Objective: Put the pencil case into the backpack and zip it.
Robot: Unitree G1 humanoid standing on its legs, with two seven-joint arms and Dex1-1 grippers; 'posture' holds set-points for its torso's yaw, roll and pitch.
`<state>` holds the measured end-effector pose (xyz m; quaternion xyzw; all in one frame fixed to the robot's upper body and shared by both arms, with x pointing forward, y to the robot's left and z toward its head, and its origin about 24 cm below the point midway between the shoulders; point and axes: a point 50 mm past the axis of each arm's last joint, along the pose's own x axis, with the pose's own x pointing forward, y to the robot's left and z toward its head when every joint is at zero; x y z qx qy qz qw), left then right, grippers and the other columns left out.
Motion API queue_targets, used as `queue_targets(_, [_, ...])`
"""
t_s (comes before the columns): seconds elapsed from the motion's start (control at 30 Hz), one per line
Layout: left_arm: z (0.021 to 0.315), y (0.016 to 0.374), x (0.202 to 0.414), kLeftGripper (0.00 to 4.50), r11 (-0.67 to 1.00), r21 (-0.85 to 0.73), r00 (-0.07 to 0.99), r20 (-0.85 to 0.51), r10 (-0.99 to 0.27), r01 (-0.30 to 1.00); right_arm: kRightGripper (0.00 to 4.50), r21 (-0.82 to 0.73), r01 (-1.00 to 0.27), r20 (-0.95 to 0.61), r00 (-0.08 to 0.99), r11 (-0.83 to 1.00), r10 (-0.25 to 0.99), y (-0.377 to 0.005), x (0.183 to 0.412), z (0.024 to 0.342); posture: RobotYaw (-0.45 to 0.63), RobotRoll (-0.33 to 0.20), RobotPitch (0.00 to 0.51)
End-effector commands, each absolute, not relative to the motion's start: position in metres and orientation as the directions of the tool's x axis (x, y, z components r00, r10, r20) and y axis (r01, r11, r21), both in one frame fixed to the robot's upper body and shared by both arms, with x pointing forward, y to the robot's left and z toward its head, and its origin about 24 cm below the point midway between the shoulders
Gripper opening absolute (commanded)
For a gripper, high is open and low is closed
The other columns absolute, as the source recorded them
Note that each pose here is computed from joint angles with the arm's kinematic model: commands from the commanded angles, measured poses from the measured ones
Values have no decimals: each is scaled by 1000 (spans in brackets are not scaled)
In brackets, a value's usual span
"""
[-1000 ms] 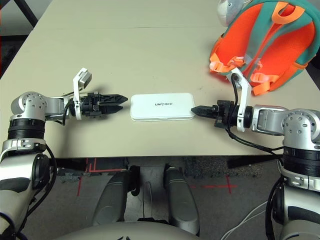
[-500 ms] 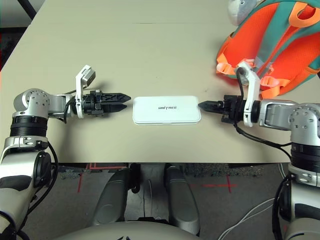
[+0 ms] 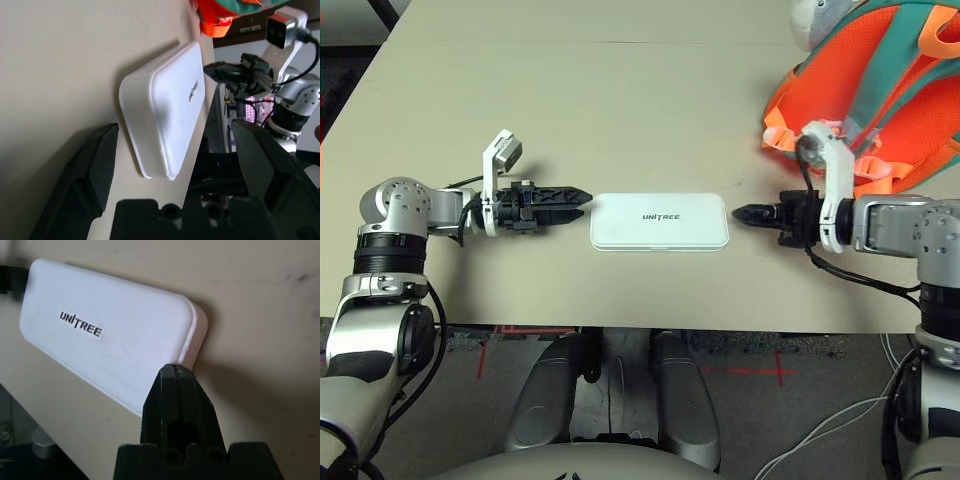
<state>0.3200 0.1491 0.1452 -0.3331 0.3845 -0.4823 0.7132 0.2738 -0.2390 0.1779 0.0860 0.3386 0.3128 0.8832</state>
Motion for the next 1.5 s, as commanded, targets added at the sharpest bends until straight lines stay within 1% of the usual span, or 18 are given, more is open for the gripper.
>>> queue_targets(0.03, [128,138,314,4500,346,-857,168,-303,-938,382,16,352,-509,-574,545,785,611,-231,274,170,2,0,318])
queue_targets(0.27, [128,132,314,4500,354,-848,143,-324,-935,394,16,347,-533,-572,532,772,624,-221,277,163,9,0,313])
queue_targets(0.43, [128,131,315,4500,357,-846,136,-330,-934,396,16,331,-533,-577,538,778,614,-222,277,160,2,0,310])
queue_targets(0.63, [125,123,315,4500,344,-849,121,-323,-939,400,16,323,-550,-589,520,770,618,-217,276,155,-5,0,310])
queue_targets(0.7, [126,121,314,4500,339,-850,116,-320,-940,402,16,320,-542,-579,537,777,614,-219,278,157,-2,0,316])
queue_targets(0.93, [126,122,313,4500,337,-851,114,-319,-941,403,16,342,-516,-525,588,785,615,-235,280,177,2,0,327])
queue_targets(1.0, [126,123,312,4500,339,-850,117,-320,-940,402,16,327,-498,-533,605,804,591,-242,280,180,0,0,329])
queue_targets(1.17, [125,124,312,4500,341,-850,122,-319,-940,401,16,296,-482,-564,609,825,558,-247,276,179,1,0,333])
queue_targets(1.33, [124,124,311,4500,338,-851,124,-315,-941,402,16,260,-477,-618,586,840,524,-250,272,172,-1,0,339])
queue_targets(1.5, [125,123,312,4500,334,-851,131,-308,-942,405,16,268,-511,-643,536,817,547,-241,270,167,6,0,342])
